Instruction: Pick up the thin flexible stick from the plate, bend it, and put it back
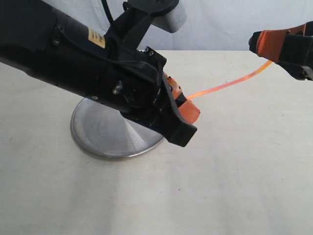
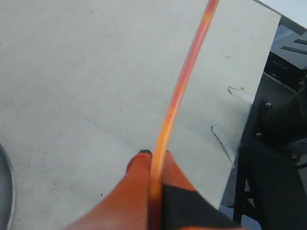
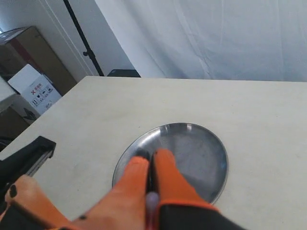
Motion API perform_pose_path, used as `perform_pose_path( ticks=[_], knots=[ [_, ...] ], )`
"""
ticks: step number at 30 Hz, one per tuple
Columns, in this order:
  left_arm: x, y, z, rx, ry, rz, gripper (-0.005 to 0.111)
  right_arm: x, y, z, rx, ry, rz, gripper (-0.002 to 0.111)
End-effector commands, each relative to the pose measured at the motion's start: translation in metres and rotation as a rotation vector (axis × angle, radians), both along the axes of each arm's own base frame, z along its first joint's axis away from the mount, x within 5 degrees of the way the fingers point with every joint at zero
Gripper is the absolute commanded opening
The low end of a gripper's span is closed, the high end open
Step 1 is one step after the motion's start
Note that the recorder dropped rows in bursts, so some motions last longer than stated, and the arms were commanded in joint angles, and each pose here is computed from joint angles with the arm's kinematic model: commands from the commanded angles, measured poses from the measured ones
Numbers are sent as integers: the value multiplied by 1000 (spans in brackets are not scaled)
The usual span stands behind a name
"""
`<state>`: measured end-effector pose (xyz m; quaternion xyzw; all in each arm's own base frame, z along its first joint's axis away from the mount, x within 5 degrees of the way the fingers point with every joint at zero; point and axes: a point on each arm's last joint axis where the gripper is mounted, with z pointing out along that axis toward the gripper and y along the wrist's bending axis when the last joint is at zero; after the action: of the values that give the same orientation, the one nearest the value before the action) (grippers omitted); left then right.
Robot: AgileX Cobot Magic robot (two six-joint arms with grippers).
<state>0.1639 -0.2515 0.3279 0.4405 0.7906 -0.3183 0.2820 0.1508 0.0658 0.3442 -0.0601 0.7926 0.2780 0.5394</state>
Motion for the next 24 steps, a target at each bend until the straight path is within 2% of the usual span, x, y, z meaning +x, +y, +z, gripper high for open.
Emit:
perform_pose_path(
  ticks=[1, 3, 6, 13, 15, 19, 24],
  knots=[
    [-2, 1, -3, 27, 17, -9, 0, 1, -4, 4, -8, -50, -39, 0],
    [-3, 1, -4, 35, 21, -19, 0, 2, -3, 2, -11, -38, -34, 0],
    [-4, 2, -5, 53, 20, -47, 8, 8, 0, -4, -22, 4, -18, 0],
    [-10, 3, -6, 66, 53, -96, 51, 23, 2, -14, -36, 50, -39, 0],
    [-12, 3, -7, 75, 81, -110, 58, 27, 1, -16, -38, 52, -56, 0],
    [-21, 11, -4, 113, 143, -131, 54, 39, 3, -25, -43, 92, -73, 0],
    [-25, 27, 8, 150, 75, -80, 34, 62, 7, -48, -29, 194, -109, 0]
  ],
)
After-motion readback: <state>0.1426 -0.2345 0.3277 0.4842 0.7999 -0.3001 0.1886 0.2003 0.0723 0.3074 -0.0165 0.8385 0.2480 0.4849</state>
